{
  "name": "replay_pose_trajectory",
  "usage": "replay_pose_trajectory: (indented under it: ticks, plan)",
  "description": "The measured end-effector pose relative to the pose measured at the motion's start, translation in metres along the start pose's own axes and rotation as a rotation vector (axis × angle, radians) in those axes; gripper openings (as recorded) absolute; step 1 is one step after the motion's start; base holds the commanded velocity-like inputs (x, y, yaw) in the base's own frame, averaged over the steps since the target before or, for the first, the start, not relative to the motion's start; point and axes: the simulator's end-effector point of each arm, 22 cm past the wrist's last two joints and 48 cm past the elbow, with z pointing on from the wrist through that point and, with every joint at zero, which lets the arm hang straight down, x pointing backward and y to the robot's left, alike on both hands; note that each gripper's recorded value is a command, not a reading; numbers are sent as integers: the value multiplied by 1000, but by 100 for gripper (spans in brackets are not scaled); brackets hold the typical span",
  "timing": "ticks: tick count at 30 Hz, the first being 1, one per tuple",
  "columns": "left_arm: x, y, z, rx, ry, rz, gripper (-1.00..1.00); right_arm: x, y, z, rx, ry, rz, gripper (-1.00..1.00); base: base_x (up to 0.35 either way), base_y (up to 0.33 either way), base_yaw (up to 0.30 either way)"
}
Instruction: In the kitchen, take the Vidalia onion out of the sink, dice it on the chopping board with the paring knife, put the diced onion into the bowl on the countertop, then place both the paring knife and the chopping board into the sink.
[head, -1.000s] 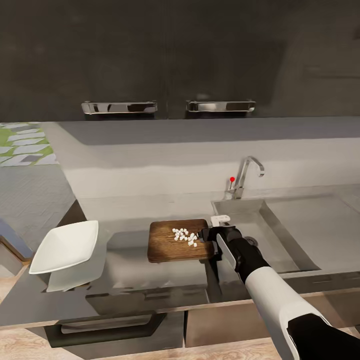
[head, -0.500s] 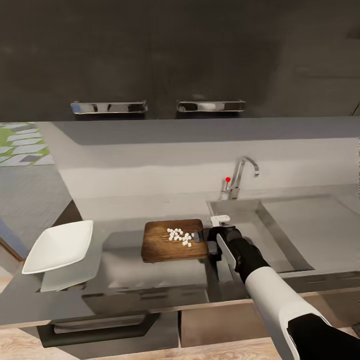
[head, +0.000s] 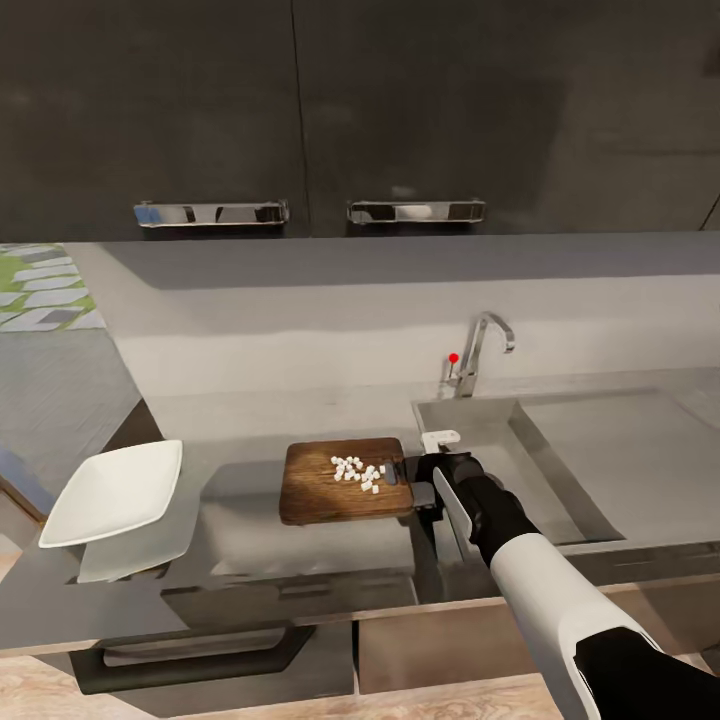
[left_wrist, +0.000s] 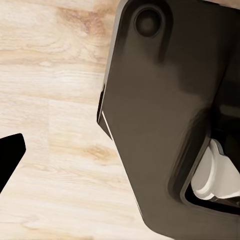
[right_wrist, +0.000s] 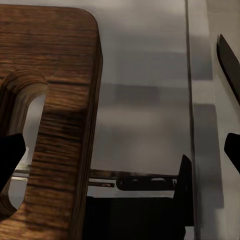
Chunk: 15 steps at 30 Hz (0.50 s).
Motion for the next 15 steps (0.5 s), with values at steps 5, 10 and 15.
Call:
replay_pose_trajectory:
  ticks: [5, 10, 15]
  plan:
    - [2, 0, 0, -1, 5, 1, 100, 2, 0, 2, 0, 4, 0, 100, 0, 0, 0]
    - [3, 1, 0, -3, 9, 1, 100, 5, 0, 4, -1, 9, 1, 100, 0, 0, 0]
    - [5, 2, 0, -4, 13, 1, 100, 7, 0, 6, -1, 14, 2, 100, 0, 110, 0]
